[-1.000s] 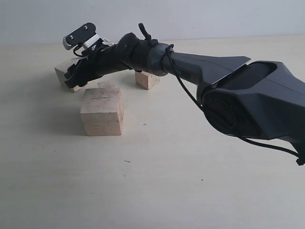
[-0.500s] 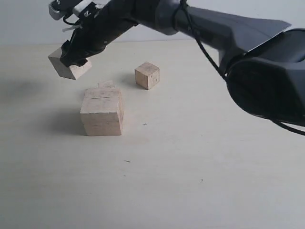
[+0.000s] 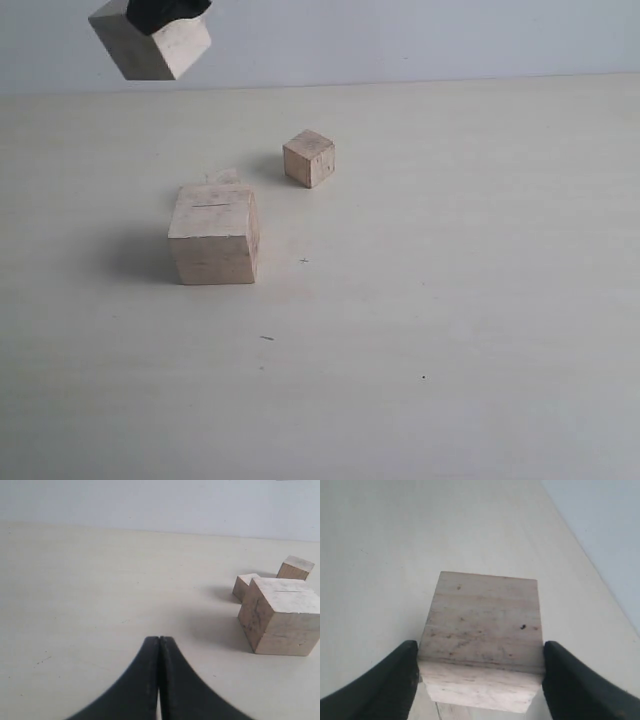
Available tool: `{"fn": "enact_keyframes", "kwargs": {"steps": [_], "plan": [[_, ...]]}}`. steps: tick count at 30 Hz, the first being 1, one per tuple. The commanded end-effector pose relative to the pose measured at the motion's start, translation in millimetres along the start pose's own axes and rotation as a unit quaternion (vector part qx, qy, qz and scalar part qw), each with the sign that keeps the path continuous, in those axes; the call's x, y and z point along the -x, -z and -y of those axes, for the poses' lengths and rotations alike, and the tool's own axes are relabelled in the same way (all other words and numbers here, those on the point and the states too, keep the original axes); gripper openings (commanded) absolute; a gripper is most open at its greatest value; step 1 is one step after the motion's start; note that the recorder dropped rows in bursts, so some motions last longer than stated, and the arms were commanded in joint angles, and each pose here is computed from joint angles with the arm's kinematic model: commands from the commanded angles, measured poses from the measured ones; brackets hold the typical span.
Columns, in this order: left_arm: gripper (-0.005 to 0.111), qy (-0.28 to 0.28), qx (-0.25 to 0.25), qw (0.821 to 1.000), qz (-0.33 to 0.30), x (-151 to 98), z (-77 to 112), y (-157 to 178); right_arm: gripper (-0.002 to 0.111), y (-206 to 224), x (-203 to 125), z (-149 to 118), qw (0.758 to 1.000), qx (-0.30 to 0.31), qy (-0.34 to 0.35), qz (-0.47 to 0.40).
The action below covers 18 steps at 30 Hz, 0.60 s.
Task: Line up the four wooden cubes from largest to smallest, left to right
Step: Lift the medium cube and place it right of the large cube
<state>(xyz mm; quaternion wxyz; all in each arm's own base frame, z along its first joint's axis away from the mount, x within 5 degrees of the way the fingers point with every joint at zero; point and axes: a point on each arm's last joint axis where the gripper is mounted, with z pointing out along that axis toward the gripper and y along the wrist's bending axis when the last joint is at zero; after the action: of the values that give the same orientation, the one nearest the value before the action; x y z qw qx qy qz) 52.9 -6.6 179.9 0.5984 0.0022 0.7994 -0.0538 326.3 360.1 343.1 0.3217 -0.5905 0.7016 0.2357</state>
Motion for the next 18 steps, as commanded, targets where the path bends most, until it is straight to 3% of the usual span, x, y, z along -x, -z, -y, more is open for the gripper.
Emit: {"fn": "enact_keyframes", "kwargs": {"steps": [1, 4, 8, 11, 15, 18], "plan": [[0.000, 0.002, -0.004, 1.000, 0.006, 1.1, 0.5, 0.4, 0.000, 43.3, -9.9, 4.1, 0.999, -0.018, 0.004, -0.035], [0.000, 0.002, -0.004, 1.000, 0.006, 1.1, 0.5, 0.4, 0.000, 62.7, -22.0, 4.7, 0.998, -0.014, -0.004, -0.058], [0.000, 0.002, -0.004, 1.000, 0.006, 1.1, 0.5, 0.4, 0.000, 73.3, -67.7, 15.9, 0.994, 0.029, 0.045, -0.096], [0.000, 0.002, -0.004, 1.000, 0.006, 1.1, 0.5, 0.4, 0.000, 62.0, -108.7, 20.1, 0.990, 0.106, 0.069, -0.056], [0.000, 0.002, -0.004, 1.000, 0.006, 1.1, 0.5, 0.4, 0.000, 28.8, -163.4, 36.5, 0.992, 0.102, 0.059, -0.049], [0.000, 0.002, -0.004, 1.000, 0.006, 1.1, 0.5, 0.4, 0.000, 8.2, -179.6, 40.4, 0.992, 0.109, 0.049, -0.037]]}}
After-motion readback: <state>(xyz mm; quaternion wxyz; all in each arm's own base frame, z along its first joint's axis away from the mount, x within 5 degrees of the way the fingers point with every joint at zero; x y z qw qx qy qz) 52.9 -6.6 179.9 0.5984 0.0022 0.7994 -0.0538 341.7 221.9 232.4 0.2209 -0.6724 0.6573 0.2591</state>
